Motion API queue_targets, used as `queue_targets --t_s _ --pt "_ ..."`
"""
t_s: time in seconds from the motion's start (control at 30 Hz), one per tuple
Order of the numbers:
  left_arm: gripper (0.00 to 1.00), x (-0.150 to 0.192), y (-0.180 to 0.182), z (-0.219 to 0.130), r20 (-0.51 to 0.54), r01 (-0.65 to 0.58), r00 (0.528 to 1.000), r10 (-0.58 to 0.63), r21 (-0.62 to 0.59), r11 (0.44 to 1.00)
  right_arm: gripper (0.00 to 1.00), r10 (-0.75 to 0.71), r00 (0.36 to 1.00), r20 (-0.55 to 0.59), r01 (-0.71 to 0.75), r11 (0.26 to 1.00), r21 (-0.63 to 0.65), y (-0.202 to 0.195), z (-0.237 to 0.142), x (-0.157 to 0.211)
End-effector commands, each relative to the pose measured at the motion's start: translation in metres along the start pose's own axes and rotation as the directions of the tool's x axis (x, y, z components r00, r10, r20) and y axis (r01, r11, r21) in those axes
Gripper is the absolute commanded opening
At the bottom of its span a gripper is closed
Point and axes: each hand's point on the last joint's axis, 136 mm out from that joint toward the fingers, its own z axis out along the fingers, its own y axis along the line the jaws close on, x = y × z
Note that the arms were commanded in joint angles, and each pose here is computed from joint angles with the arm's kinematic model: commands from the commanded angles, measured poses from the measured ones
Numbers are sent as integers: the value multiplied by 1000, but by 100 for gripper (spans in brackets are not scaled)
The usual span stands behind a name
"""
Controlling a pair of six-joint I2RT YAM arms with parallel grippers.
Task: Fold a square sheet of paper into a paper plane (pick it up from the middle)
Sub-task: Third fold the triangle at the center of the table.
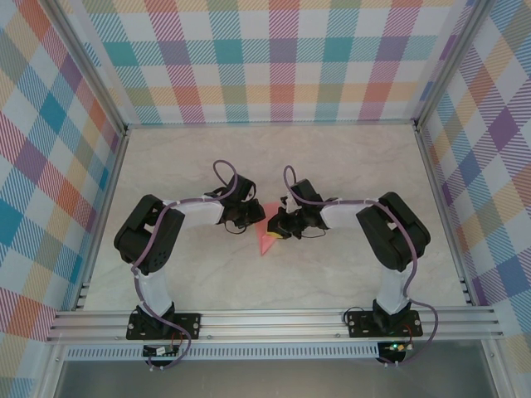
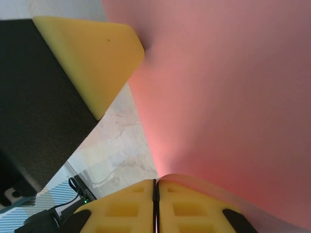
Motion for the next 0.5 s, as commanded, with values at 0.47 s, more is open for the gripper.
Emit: queue_targets --t_s 0.47 --pt "17 11 17 7 -45 21 999 -22 -38 999 12 -115 990 -81 112 993 -40 14 11 1"
